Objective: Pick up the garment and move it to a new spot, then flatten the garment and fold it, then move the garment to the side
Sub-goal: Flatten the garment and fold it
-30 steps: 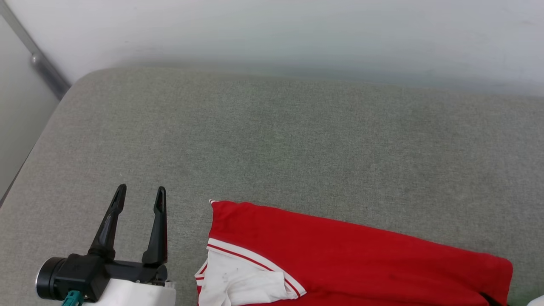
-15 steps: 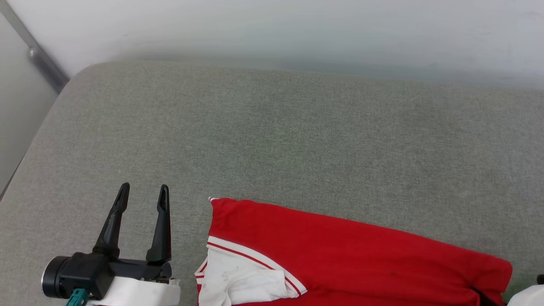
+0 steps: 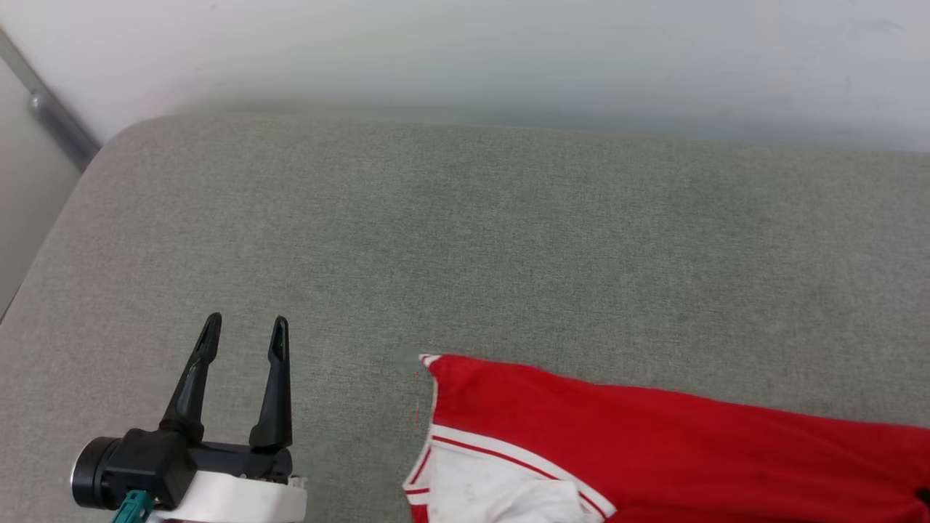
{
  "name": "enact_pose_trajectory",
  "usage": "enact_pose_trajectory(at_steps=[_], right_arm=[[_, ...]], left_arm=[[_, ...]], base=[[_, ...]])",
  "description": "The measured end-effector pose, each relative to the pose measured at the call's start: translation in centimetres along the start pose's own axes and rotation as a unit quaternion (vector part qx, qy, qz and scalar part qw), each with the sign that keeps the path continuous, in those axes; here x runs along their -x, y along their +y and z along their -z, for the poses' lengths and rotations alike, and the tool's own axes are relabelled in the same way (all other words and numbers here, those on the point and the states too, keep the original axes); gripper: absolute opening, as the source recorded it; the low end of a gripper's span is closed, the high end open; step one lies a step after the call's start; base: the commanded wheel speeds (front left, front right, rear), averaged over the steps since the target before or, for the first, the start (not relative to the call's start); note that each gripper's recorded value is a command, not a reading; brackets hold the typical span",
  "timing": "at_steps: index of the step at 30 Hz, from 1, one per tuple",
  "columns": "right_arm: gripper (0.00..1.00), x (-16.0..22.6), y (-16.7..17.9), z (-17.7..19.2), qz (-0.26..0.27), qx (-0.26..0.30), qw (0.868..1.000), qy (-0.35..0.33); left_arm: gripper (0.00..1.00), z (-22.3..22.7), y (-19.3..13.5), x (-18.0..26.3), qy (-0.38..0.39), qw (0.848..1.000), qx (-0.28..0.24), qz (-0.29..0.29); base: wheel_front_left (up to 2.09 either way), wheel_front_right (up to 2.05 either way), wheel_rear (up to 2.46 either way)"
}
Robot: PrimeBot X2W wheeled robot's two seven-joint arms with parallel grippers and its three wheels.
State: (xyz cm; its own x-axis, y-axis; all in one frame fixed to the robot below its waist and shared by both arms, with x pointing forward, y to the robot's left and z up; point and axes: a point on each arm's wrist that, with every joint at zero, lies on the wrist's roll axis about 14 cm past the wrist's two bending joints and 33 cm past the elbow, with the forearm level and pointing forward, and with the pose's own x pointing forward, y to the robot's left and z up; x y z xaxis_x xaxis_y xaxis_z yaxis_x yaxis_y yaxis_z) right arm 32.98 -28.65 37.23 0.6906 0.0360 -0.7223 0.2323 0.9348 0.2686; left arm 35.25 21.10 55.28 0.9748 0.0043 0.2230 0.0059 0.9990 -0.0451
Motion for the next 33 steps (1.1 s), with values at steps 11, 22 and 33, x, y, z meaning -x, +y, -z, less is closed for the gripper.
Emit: enact_pose_trajectory(at_steps=[11,22,33], right_arm=[[0.0,2.2,-2.1,-2.9,0.025,0.014,0.999,-0.041],[0.0,4.0,10.3,-1.2,-0.128,0.046,0.991,-0.017],[0.0,5.8,20.7,2.0,-0.268,0.06,0.96,0.045]], left_arm=[[1.0,0.4,-1.1,-0.2,0.005,1.0,0.008,0.021],[1.0,-0.2,-1.1,0.5,-0.001,1.0,0.01,0.021],[1.0,-0.2,0.2,1.4,0.003,1.0,0.011,-0.002]], base=[[0.0,0.0,0.0],[0.0,0.0,0.0],[0.0,0.0,0.0]])
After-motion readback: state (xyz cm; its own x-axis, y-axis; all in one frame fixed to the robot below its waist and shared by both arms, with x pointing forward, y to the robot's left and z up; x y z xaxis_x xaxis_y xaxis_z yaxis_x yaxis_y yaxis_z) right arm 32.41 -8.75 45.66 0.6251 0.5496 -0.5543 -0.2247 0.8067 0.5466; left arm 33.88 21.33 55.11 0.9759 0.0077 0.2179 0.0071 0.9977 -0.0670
